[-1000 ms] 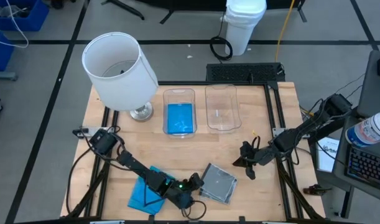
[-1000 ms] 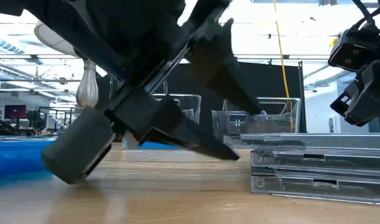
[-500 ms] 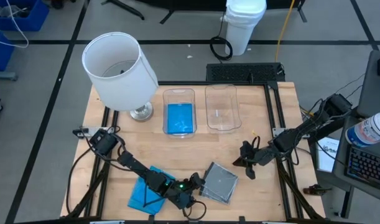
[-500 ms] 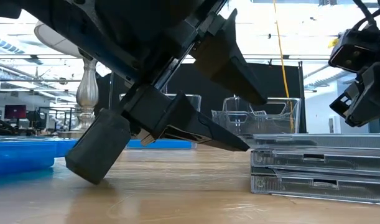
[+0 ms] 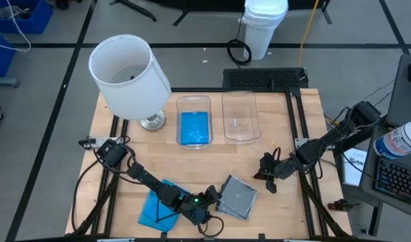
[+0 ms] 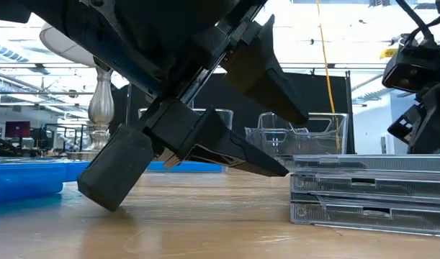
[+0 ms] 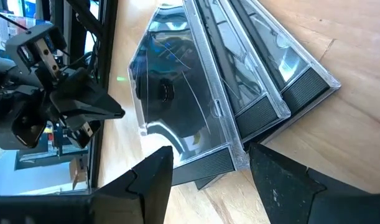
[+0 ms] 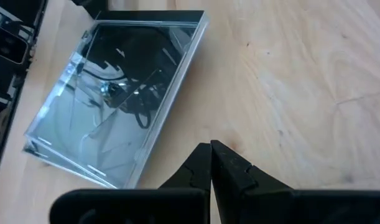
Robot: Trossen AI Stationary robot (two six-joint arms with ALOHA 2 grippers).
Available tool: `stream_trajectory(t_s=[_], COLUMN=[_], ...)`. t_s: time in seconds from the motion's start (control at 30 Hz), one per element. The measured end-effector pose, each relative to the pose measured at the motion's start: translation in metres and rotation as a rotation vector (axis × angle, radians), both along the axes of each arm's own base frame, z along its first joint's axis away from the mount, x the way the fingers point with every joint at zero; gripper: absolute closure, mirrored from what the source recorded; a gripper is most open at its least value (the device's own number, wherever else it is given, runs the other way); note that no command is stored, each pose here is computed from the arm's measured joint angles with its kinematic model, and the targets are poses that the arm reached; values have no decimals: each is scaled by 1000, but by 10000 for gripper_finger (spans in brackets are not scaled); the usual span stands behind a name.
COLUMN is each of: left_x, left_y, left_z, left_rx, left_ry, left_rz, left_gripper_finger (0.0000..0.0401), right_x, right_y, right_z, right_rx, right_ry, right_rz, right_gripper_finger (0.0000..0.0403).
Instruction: Pick & place jewel cases by type
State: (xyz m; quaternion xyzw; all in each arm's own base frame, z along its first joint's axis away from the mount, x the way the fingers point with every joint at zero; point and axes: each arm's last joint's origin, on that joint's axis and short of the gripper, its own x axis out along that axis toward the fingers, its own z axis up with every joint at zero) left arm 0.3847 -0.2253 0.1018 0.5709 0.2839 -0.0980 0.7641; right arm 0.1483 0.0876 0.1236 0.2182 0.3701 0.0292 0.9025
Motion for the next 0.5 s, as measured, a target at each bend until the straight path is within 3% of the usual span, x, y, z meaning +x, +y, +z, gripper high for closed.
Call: stream_trajectory(t_s=[0.5], left_x=[3], left_y=[6], left_z=[-1], left_rx=[-55], left_ry=[7], left_rz=[22], left_gripper_finger=[187], right_x=[11], right_y=[11], right_z=[-14], right_rx=[60], right_ry=[19], right_rz=[71], right_gripper_finger=[403])
